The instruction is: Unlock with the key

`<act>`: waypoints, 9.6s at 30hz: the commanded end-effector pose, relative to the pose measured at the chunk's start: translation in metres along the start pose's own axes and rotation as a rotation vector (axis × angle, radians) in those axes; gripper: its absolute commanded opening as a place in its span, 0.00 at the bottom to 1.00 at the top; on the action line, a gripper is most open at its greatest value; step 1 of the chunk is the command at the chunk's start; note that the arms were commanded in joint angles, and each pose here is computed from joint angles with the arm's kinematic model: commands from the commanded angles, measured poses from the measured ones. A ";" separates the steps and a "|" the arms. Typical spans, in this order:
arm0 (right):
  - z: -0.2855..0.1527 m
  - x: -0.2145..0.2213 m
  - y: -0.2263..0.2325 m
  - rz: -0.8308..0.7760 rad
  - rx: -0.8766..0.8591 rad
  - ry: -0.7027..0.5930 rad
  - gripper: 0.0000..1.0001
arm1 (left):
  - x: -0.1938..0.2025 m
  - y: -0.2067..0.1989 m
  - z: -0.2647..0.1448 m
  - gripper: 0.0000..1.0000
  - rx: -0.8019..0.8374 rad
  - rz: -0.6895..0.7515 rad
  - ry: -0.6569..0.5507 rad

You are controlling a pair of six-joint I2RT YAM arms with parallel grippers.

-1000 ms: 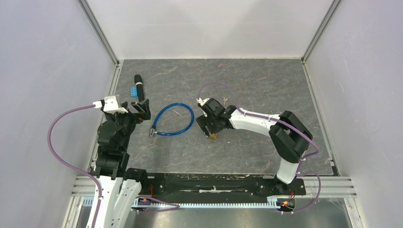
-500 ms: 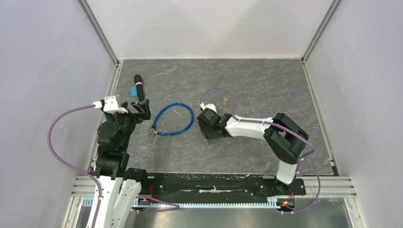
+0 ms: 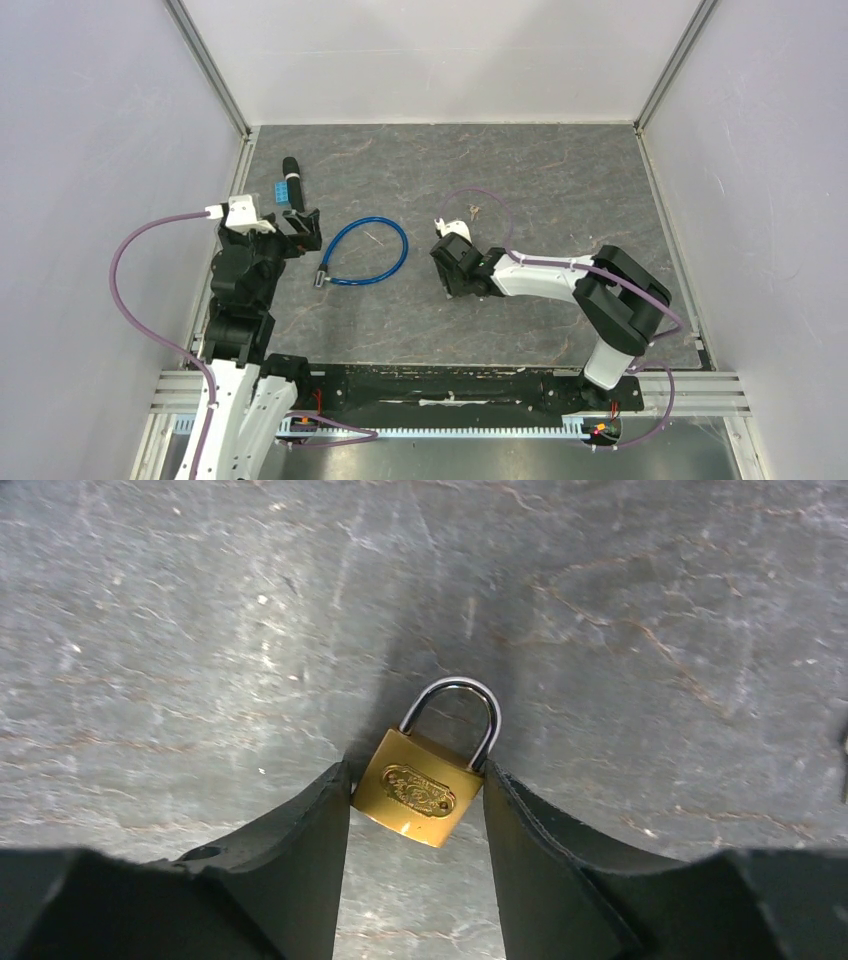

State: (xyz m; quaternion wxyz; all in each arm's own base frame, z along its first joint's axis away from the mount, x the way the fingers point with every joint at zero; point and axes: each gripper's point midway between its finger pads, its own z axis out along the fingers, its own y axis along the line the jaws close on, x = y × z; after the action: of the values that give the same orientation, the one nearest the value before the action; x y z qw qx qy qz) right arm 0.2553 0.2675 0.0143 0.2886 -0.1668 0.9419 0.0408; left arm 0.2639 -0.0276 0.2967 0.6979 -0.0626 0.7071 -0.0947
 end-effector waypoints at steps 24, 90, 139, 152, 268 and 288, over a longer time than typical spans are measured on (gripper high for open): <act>-0.004 0.029 -0.037 -0.119 -0.040 0.061 0.52 | 0.042 -0.020 0.021 0.98 0.072 -0.080 0.247; 0.017 -0.022 -0.164 0.178 0.093 0.037 0.45 | 0.060 -0.012 0.023 0.98 0.038 -0.056 0.310; -0.187 -0.166 -0.067 0.389 -0.549 -0.550 0.00 | 0.095 -0.301 0.008 0.87 0.899 0.108 0.050; -0.226 -0.177 -0.046 0.330 -0.698 -0.623 0.00 | 0.095 -0.319 0.003 0.77 0.999 0.174 0.019; -0.256 -0.083 0.070 -0.423 -1.195 -1.055 0.26 | 0.112 -0.239 -0.107 0.02 1.317 0.638 0.979; -0.253 -0.080 0.074 -0.416 -1.228 -1.013 0.07 | 0.111 -0.243 -0.115 0.02 1.368 0.636 0.968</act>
State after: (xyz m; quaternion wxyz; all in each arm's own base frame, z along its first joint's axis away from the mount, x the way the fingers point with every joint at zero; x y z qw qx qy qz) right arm 0.1597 0.3139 0.2485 0.5241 -0.4217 0.4850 0.5588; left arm 0.1433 -0.2786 0.2258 0.1783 0.5905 0.7303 -0.2936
